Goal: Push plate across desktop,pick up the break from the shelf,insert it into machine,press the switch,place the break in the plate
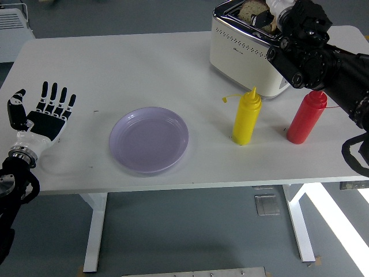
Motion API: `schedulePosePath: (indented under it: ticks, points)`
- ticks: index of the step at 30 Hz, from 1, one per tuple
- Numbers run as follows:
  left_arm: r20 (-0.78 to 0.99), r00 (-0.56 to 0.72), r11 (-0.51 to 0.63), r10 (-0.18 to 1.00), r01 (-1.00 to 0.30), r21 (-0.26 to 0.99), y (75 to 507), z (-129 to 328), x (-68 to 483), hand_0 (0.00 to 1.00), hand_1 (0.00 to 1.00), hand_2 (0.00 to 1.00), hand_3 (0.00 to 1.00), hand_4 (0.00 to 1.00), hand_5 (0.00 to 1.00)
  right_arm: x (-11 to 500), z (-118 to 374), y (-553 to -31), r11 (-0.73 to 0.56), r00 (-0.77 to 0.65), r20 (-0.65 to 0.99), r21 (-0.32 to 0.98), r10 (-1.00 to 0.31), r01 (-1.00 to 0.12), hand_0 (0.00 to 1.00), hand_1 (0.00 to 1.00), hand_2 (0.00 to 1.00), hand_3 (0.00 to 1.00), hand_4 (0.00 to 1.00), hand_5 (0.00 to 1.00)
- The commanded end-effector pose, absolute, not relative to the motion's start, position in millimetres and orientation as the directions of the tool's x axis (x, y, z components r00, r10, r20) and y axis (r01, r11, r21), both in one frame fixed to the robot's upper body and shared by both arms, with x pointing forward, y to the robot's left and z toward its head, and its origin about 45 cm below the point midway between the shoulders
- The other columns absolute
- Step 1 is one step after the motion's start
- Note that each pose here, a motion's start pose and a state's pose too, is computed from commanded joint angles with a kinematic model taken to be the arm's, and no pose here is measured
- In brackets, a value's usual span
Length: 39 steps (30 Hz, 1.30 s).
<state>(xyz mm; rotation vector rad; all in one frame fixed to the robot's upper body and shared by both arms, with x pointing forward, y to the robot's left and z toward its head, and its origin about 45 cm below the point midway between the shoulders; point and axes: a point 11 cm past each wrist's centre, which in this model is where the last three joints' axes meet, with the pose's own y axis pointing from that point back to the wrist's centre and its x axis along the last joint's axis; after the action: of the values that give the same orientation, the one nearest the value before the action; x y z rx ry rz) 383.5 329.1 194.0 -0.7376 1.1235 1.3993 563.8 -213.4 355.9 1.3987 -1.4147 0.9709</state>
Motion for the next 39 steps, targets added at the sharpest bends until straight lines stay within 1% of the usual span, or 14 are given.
schedulePosePath:
  ticks: [5, 6, 11, 12, 17, 18, 23, 24, 29, 30, 35, 36, 39]
  points:
    - [-0.913, -0.167, 0.095, 0.373, -0.972, 0.217, 329, 193, 383, 0.788, 0.712, 0.662, 0.637, 0.574, 0.885, 564, 356, -214, 0.055, 0.033, 0.953, 0.052, -0.3, -0.997, 0.51, 0.624, 0.717, 0.708, 0.644, 0.115]
    - [-0.913, -0.167, 0.095, 0.373, -0.972, 0.217, 329, 193, 383, 0.788, 0.713, 0.662, 0.635, 0.571, 0.882, 564, 357, -214, 0.054, 0.031, 0.953, 0.05, -0.301, -0.997, 0.477, 0.583, 0.693, 0.695, 0.573, 0.026]
    - [-0.912, -0.169, 0.092, 0.373, -0.972, 0.218, 329, 193, 383, 0.788, 0.713, 0.662, 0.635, 0.571, 0.882, 563, 358, -210, 0.044, 0.017, 0.953, 0.032, -0.304, -0.999, 0.477, 0.583, 0.693, 0.695, 0.573, 0.026]
    - [-0.912, -0.17, 0.091, 0.372, -0.972, 0.218, 329, 193, 383, 0.788, 0.713, 0.662, 0.633, 0.569, 0.879, 563, 358, -209, 0.042, 0.014, 0.953, 0.028, -0.304, -0.999, 0.446, 0.529, 0.638, 0.677, 0.438, 0.002]
    - [-0.913, -0.17, 0.085, 0.371, -0.973, 0.216, 331, 194, 383, 0.788, 0.713, 0.662, 0.633, 0.569, 0.879, 563, 359, -205, 0.034, 0.002, 0.953, 0.013, -0.303, -0.999, 0.446, 0.529, 0.638, 0.677, 0.438, 0.002]
    - [-0.913, -0.17, 0.084, 0.37, -0.973, 0.215, 331, 194, 383, 0.788, 0.714, 0.662, 0.628, 0.568, 0.873, 562, 359, -205, 0.033, 0.001, 0.953, 0.012, -0.302, -0.999, 0.434, 0.51, 0.561, 0.63, 0.398, 0.002]
    - [-0.914, -0.17, 0.079, 0.369, -0.974, 0.213, 333, 195, 384, 0.788, 0.714, 0.662, 0.628, 0.568, 0.873, 562, 358, -204, 0.03, 0.002, 0.954, 0.011, -0.298, -0.999, 0.434, 0.51, 0.561, 0.63, 0.398, 0.002]
    - [-0.914, -0.171, 0.078, 0.368, -0.974, 0.213, 333, 195, 383, 0.788, 0.713, 0.662, 0.624, 0.563, 0.868, 562, 358, -204, 0.03, 0.001, 0.955, 0.01, -0.297, -1.0, 0.397, 0.476, 0.547, 0.607, 0.356, 0.002]
    - [-0.914, -0.173, 0.074, 0.366, -0.974, 0.214, 334, 195, 383, 0.788, 0.713, 0.662, 0.624, 0.563, 0.868, 561, 358, -203, 0.027, -0.008, 0.955, 0.0, -0.296, -1.0, 0.397, 0.476, 0.547, 0.607, 0.356, 0.002]
    - [-0.914, -0.173, 0.073, 0.366, -0.974, 0.214, 334, 195, 383, 0.788, 0.713, 0.662, 0.621, 0.554, 0.858, 561, 359, -203, 0.026, -0.01, 0.955, -0.002, -0.296, -1.0, 0.413, 0.442, 0.539, 0.576, 0.256, 0.002]
    - [-0.915, -0.173, 0.066, 0.365, -0.975, 0.21, 336, 196, 383, 0.788, 0.713, 0.662, 0.621, 0.554, 0.858, 561, 363, -201, 0.018, -0.028, 0.953, -0.023, -0.302, -1.0, 0.413, 0.442, 0.539, 0.576, 0.256, 0.002]
    - [-0.915, -0.173, 0.065, 0.364, -0.976, 0.21, 337, 196, 383, 0.788, 0.714, 0.662, 0.618, 0.549, 0.851, 561, 364, -200, 0.016, -0.031, 0.952, -0.028, -0.304, -0.999, 0.44, 0.411, 0.525, 0.562, 0.19, 0.002]
    - [-0.915, -0.173, 0.061, 0.364, -0.976, 0.209, 338, 197, 383, 0.788, 0.714, 0.662, 0.618, 0.549, 0.851, 560, 367, -199, 0.01, -0.042, 0.95, -0.041, -0.308, -0.999, 0.44, 0.411, 0.525, 0.562, 0.19, 0.002]
